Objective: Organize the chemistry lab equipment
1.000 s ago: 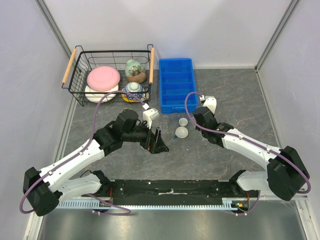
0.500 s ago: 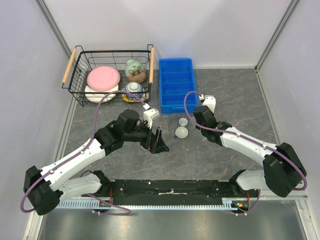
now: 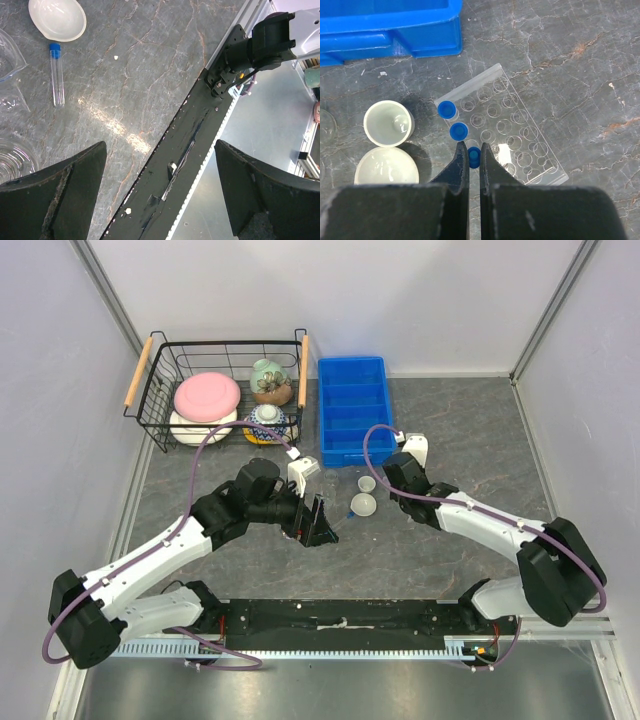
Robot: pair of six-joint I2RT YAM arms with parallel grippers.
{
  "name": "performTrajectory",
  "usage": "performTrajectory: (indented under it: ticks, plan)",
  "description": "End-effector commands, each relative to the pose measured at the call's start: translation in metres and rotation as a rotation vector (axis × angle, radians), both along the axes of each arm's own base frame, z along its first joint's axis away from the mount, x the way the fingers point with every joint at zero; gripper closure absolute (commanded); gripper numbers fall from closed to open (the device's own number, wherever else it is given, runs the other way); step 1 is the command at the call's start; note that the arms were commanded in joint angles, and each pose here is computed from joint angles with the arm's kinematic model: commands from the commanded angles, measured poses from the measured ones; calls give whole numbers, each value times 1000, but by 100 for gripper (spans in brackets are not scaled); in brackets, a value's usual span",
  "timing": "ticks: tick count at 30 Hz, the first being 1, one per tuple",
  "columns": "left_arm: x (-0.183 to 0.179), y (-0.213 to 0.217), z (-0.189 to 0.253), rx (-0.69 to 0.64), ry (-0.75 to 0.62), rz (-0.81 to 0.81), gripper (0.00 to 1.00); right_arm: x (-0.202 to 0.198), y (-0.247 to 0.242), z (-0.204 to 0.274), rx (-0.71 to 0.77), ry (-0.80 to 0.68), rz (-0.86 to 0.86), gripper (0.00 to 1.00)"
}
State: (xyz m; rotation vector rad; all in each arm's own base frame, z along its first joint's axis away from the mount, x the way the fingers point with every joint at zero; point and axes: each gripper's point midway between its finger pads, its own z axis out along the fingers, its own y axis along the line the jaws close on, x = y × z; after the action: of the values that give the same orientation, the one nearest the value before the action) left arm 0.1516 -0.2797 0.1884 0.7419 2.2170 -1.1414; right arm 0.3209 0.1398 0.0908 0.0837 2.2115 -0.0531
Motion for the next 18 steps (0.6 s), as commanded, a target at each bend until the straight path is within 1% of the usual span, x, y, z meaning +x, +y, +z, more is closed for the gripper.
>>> performTrajectory:
  ticks: [1, 7, 10, 11, 13, 14, 16, 17, 18]
  plan:
    - [6, -1, 9, -8, -52, -9, 5, 3, -1, -5, 2, -3, -11, 100]
    - [6, 0, 9, -7, -51, -8, 5, 2, 0, -10, 5, 8, -15, 100]
    - [6, -1, 9, -7, -50, -9, 5, 2, 0, -10, 4, 8, -16, 95]
    - [6, -1, 8, -5, -49, -7, 5, 2, 0, -10, 5, 8, -15, 87]
    - [6, 0, 7, -2, -48, -5, 5, 2, 0, -10, 3, 9, -16, 78]
    - [7, 0, 7, 0, -47, -4, 5, 2, -1, -10, 2, 10, -16, 72]
    - [9, 0, 6, 7, -50, 6, 5, 1, -1, -10, 3, 12, -16, 66]
    - [9, 1, 6, 9, -50, 13, 5, 1, 0, -7, 8, 6, -16, 58]
    - [11, 1, 5, 14, -56, 22, 5, 2, -1, -5, 9, 4, -18, 53]
